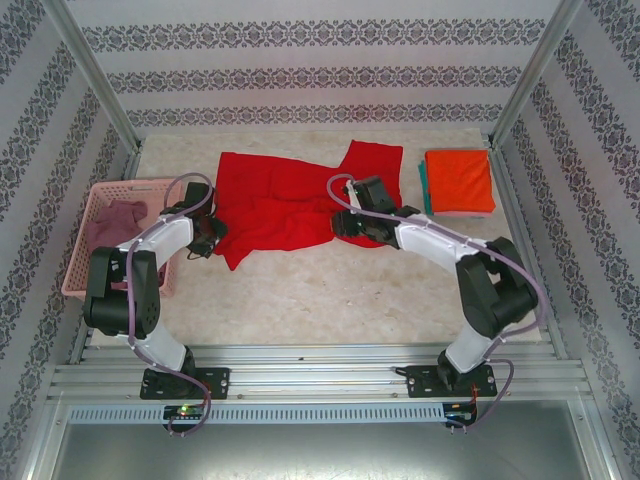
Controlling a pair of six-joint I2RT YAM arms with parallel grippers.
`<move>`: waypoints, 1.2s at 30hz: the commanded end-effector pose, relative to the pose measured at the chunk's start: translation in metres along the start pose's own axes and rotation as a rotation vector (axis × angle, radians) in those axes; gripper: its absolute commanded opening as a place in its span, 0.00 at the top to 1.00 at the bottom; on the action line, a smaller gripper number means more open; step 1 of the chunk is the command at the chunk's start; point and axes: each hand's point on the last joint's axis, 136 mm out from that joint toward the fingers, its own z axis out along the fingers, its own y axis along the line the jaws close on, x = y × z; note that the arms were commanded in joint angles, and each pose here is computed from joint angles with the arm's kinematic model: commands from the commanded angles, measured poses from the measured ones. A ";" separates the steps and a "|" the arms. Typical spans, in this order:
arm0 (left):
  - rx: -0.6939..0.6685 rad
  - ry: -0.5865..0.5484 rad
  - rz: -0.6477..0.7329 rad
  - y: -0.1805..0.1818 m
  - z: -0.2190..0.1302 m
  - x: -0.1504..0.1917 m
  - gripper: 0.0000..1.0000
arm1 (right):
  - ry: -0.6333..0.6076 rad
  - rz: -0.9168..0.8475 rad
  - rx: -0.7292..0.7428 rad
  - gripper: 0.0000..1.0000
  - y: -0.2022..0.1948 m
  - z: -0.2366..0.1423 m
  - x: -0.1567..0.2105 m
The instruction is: Fold and stack the t-shirts
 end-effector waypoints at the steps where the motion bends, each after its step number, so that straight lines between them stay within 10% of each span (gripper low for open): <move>1: 0.027 -0.018 0.009 -0.003 -0.009 0.000 0.55 | 0.007 -0.006 0.023 0.47 -0.009 0.017 -0.015; 7: 0.040 -0.013 0.007 -0.004 -0.012 0.002 0.54 | 0.069 0.030 0.005 0.51 -0.015 0.052 -0.018; 16: 0.049 -0.009 0.009 -0.006 -0.012 0.002 0.54 | 0.123 0.118 -0.095 1.00 -0.009 0.050 -0.013; 27: 0.063 -0.012 0.005 -0.008 -0.013 0.002 0.53 | 0.009 0.042 -0.151 1.00 0.011 -0.021 0.016; 36: 0.077 -0.006 0.002 -0.009 -0.012 0.005 0.52 | 0.104 0.029 -0.102 1.00 0.025 -0.027 0.109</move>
